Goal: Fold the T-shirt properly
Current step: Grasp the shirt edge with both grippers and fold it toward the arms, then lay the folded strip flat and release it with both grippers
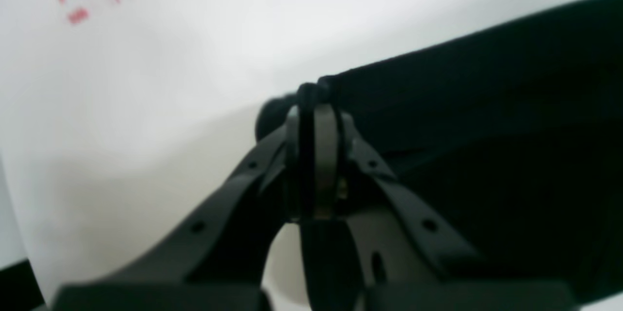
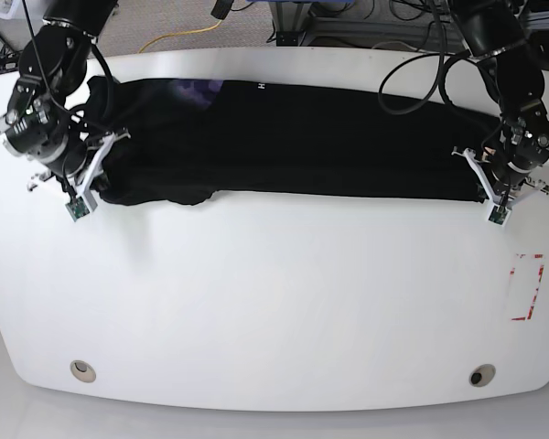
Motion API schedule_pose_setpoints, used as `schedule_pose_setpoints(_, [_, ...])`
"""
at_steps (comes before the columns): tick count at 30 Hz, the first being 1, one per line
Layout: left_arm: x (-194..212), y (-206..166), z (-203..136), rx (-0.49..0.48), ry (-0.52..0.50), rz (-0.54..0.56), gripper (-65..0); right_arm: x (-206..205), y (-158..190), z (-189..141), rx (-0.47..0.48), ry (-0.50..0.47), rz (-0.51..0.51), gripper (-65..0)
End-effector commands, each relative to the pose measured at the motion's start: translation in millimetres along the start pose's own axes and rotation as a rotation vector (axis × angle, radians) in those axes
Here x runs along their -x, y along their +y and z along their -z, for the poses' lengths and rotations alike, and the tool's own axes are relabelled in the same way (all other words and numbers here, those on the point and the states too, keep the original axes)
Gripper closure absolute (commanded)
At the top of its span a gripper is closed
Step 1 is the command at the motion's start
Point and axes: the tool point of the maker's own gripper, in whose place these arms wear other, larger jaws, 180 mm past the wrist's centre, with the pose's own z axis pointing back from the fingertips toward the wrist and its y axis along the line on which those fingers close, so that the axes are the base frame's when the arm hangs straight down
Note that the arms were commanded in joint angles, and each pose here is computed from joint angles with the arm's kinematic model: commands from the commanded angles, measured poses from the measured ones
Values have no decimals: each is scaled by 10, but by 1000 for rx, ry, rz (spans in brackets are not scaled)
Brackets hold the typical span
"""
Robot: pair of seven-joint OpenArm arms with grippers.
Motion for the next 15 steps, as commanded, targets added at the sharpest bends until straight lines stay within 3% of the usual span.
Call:
schedule_pose_setpoints(1, [-54, 102, -61, -32, -19, 14, 0, 49, -4, -91, -14, -8, 10, 0])
schedule_pose_setpoints(11, [225, -1, -68, -10, 43, 20, 0, 534, 306, -240, -160, 28, 133, -3])
schedule_pose_setpoints(15, [286, -21, -71, -6, 58, 25, 0, 681, 408, -209, -183, 57, 175, -90])
